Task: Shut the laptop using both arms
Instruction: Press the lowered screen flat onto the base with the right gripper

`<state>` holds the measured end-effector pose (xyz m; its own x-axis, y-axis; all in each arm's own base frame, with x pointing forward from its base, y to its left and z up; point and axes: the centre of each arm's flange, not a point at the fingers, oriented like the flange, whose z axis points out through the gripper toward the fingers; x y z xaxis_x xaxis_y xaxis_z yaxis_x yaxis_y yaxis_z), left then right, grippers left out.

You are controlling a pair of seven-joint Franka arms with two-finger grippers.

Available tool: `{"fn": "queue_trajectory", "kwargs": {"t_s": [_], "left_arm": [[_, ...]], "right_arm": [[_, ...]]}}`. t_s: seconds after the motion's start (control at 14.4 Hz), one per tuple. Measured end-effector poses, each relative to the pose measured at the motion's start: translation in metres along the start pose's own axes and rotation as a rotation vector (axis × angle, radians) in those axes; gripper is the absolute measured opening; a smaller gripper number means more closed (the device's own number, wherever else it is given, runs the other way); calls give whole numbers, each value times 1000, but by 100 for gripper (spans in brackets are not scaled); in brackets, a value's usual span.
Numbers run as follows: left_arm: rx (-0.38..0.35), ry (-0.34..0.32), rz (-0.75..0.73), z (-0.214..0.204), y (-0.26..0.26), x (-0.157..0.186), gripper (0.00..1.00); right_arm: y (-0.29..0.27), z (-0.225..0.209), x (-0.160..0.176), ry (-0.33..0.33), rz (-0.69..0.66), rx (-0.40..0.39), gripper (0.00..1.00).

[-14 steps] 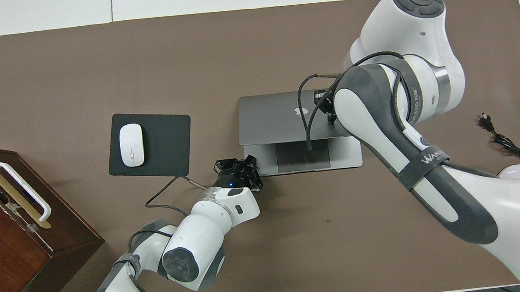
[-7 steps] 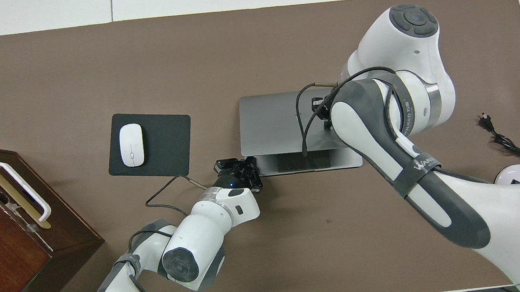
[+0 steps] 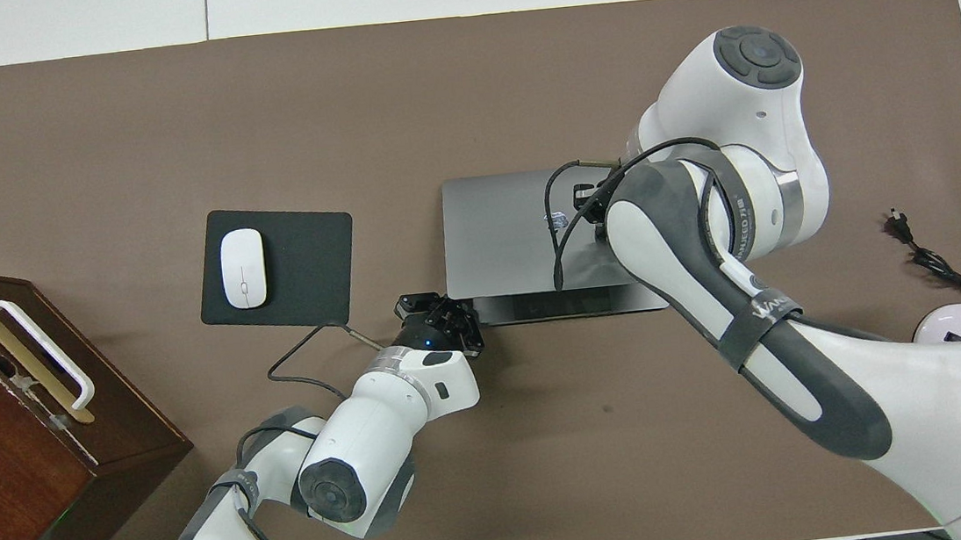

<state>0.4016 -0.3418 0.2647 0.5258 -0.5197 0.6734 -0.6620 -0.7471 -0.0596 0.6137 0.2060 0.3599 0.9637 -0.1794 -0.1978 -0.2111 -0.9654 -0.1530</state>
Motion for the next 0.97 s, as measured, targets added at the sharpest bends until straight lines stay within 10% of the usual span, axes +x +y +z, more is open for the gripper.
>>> {"fn": "queue_trajectory", "kwargs": {"t_s": [0.97], "left_arm": [[0, 0, 7, 0, 0, 0, 1]], "right_arm": [[2, 27, -4, 21, 1, 1, 1]]}}
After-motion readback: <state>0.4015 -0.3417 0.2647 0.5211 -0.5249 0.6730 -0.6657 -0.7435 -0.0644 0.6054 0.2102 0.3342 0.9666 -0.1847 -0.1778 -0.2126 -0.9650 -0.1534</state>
